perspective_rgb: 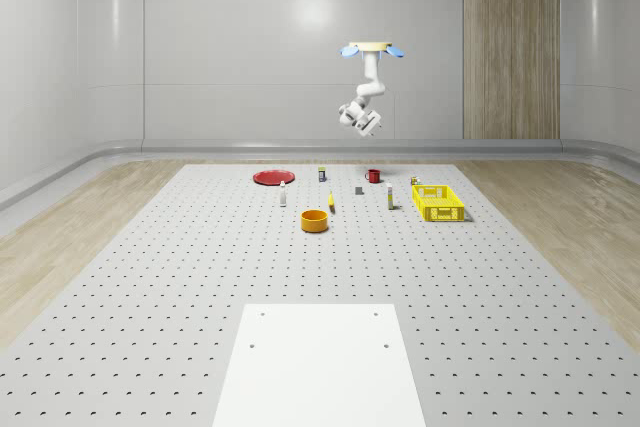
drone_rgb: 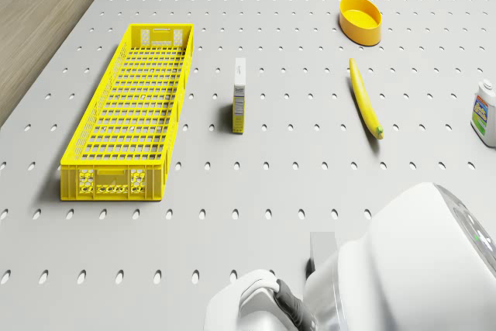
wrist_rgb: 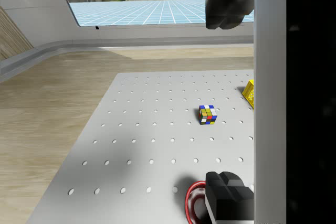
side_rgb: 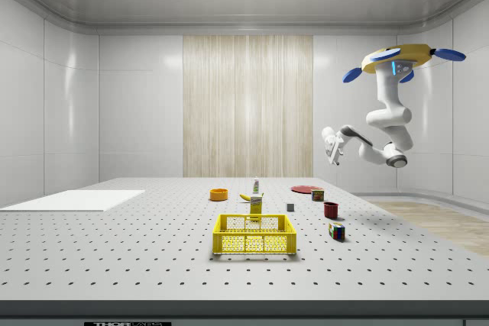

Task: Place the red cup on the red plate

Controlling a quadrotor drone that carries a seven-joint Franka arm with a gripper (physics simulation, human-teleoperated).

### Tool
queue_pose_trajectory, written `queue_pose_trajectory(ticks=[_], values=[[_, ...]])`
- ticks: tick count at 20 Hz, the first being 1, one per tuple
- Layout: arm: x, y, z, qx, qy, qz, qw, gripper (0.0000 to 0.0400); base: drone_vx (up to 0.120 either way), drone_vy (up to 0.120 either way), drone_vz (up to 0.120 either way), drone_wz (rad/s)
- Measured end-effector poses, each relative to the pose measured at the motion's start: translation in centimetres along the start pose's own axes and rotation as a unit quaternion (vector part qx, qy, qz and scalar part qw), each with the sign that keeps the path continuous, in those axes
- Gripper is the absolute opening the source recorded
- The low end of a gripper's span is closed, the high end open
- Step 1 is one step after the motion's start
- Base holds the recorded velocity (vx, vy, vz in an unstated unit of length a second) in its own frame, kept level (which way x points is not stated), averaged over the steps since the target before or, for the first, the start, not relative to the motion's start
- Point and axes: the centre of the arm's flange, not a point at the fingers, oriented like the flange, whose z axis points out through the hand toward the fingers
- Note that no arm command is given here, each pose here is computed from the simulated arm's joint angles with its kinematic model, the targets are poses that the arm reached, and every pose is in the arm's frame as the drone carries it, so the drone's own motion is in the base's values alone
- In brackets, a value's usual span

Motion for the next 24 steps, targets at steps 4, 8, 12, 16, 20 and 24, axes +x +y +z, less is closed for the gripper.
queue_pose_trajectory(ticks=[4, 8, 12, 16, 20, 24], values=[[-2.3, -2.3, 0.5, -0.117, 0.118, -0.004, 0.986, 0.0400, 0.000, 0.000, -0.120, 0.000], [-3.4, -3.4, 1.2, -0.174, 0.178, -0.006, 0.968, 0.0400, 0.000, 0.000, -0.120, 0.000], [-3.9, -3.9, 1.6, -0.202, 0.208, -0.008, 0.957, 0.0400, 0.000, 0.000, -0.120, 0.000], [-4.2, -4.1, 1.8, -0.215, 0.222, -0.008, 0.951, 0.0400, 0.000, 0.000, -0.120, 0.000], [-4.3, -4.2, 1.9, -0.222, 0.229, -0.008, 0.948, 0.0400, 0.000, 0.110, -0.120, 0.000], [-4.4, -4.3, 1.9, -0.225, 0.232, -0.008, 0.946, 0.0400, 0.020, 0.020, -0.120, 0.000]])
